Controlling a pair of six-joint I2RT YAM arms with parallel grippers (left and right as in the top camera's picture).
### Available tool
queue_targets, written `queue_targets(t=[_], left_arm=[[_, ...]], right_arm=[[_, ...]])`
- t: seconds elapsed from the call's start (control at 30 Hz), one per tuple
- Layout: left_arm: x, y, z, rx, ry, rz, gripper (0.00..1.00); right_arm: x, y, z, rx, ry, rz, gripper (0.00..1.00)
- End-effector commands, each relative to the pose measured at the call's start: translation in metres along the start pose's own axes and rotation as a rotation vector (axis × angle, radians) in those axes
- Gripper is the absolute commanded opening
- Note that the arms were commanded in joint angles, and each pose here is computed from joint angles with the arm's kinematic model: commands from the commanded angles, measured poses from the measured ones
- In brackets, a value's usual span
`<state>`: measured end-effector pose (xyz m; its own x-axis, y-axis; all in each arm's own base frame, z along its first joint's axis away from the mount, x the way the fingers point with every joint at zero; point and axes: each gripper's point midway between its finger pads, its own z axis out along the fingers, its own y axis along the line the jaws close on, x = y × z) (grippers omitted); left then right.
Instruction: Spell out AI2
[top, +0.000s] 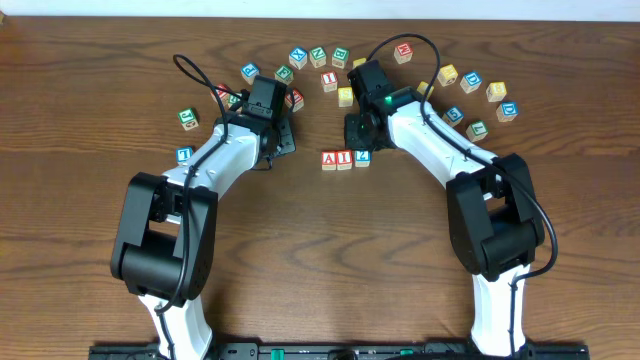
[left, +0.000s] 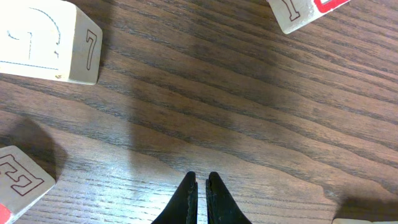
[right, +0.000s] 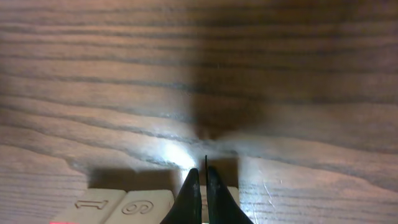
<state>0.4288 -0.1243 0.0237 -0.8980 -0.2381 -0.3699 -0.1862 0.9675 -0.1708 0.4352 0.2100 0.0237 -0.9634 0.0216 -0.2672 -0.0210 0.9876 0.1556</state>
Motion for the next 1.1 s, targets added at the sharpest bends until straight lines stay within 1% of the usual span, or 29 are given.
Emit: queue_targets(t=[0.0,0.8,0.93,1.07], left_arm=[[-0.001,0.001,-0.004,-0.001,-0.009,-0.005,0.07],[-0.001,0.001,-0.004,-0.001,-0.009,-0.005,0.08],[-0.001,0.001,-0.004,-0.001,-0.009,-0.005,0.07],[-0.001,0.001,-0.004,-0.001,-0.009,-0.005,0.07]], right_arm=[[0.006,0.002,0.004,0.002,0.015,0.008,0.01],[0.013,0.007,0.006,0.003,0.029,-0.007,0.01],[0.008,0.009,0.006,-0.007,0.007,-0.008,0.01],[-0.009,0.008,-0.005,-0.023,-0.037,0.008,0.01]])
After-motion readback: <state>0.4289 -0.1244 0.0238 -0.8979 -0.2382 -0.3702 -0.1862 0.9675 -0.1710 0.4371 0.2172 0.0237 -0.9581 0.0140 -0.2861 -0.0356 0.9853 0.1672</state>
